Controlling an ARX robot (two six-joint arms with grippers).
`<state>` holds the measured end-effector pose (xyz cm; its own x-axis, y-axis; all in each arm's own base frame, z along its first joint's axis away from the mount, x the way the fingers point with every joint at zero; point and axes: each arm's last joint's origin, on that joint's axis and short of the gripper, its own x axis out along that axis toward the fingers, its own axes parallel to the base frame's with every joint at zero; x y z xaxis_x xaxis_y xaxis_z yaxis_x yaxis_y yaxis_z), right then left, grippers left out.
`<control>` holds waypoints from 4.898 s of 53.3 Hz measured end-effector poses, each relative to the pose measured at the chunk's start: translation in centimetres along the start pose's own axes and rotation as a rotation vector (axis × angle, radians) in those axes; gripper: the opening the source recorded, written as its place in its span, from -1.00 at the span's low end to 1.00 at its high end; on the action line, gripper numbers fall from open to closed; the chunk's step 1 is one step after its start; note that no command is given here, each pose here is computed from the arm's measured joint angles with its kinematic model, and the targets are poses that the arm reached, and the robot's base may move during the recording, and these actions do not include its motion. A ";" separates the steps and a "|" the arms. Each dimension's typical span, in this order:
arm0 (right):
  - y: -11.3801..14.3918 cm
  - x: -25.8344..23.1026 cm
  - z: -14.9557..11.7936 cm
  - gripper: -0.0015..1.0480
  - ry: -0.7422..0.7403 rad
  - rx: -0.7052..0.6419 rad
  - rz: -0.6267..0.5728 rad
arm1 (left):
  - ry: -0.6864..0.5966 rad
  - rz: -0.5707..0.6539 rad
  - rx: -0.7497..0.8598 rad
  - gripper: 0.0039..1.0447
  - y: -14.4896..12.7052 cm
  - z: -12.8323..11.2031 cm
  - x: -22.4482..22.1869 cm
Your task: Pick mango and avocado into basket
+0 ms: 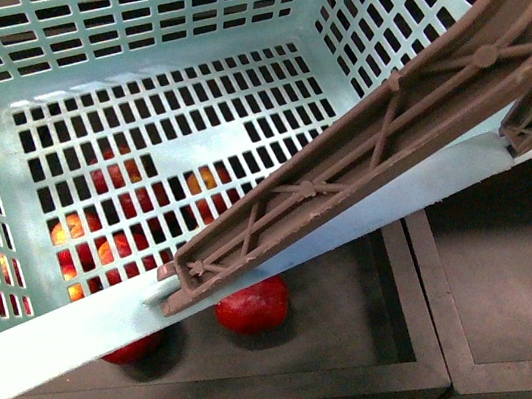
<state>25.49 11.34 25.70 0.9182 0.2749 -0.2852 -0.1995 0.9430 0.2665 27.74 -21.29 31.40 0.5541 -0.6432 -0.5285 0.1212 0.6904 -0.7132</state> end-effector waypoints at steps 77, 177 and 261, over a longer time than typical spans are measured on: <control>-8.5 -6.6 -5.5 -0.61 -0.313 -0.219 -0.241 | 0.000 0.004 -0.002 -0.75 0.1 0.0 0.1; -10.6 -11.0 -9.0 0.83 -0.322 -0.232 -0.246 | -0.005 0.006 -0.003 -0.75 0.1 0.0 0.1; -10.8 -10.5 -9.1 0.83 -0.226 -0.155 -0.334 | -0.022 0.017 0.008 -0.75 0.3 0.4 0.0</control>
<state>14.86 0.01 17.47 0.9895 -0.0825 -0.1191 0.0887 0.9949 0.0477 28.10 -20.95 31.39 0.5744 -0.6237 -0.5301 0.1179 0.7039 -0.7004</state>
